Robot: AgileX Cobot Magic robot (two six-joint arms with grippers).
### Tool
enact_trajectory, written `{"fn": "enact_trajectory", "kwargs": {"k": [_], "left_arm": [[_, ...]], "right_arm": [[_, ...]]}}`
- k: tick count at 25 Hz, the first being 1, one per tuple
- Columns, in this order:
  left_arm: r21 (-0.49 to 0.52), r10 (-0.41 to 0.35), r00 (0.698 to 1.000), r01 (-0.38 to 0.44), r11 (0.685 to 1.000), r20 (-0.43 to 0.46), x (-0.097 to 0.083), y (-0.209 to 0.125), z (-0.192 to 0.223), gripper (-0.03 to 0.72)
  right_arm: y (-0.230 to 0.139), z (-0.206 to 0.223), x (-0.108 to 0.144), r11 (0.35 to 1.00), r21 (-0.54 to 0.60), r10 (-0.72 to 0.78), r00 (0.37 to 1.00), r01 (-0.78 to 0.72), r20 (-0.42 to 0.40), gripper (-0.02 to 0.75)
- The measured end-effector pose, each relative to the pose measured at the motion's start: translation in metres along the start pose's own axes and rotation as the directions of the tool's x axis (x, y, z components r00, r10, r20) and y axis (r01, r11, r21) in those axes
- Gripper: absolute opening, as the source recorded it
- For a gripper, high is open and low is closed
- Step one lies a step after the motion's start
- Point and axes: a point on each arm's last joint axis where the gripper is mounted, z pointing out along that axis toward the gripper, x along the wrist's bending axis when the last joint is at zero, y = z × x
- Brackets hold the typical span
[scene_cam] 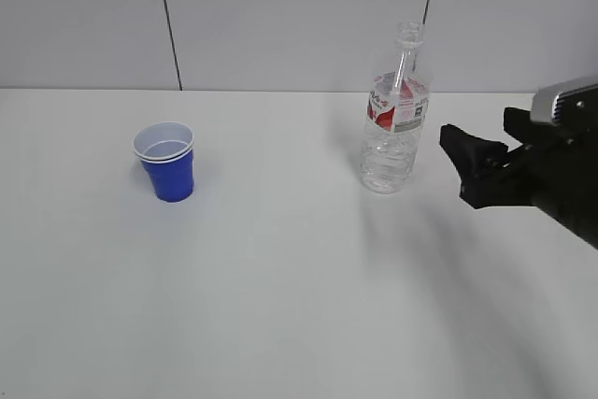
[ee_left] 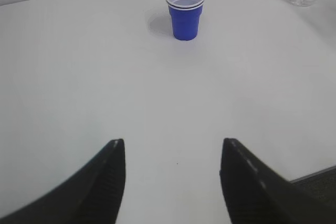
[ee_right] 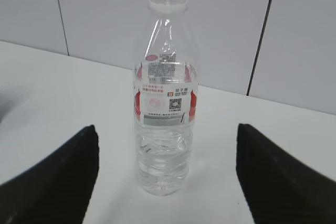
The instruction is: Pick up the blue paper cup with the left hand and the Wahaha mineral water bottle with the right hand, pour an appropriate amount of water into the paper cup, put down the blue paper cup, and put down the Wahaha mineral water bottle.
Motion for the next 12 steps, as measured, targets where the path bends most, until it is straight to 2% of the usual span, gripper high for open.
{"fn": "enact_trajectory", "kwargs": {"k": [9, 12], "left_arm": [[0.000, 0.000, 1.000, 0.000, 1.000, 0.000, 0.000, 0.000, 0.000, 0.436], [0.000, 0.000, 1.000, 0.000, 1.000, 0.000, 0.000, 0.000, 0.000, 0.436]], "right_arm": [[0.039, -0.034, -0.005, 1.000, 0.000, -0.014, 1.000, 0.014, 0.016, 0.596], [0.047, -0.049, -0.006, 0.998, 0.055, -0.018, 1.000, 0.017, 0.018, 0.596]]}}
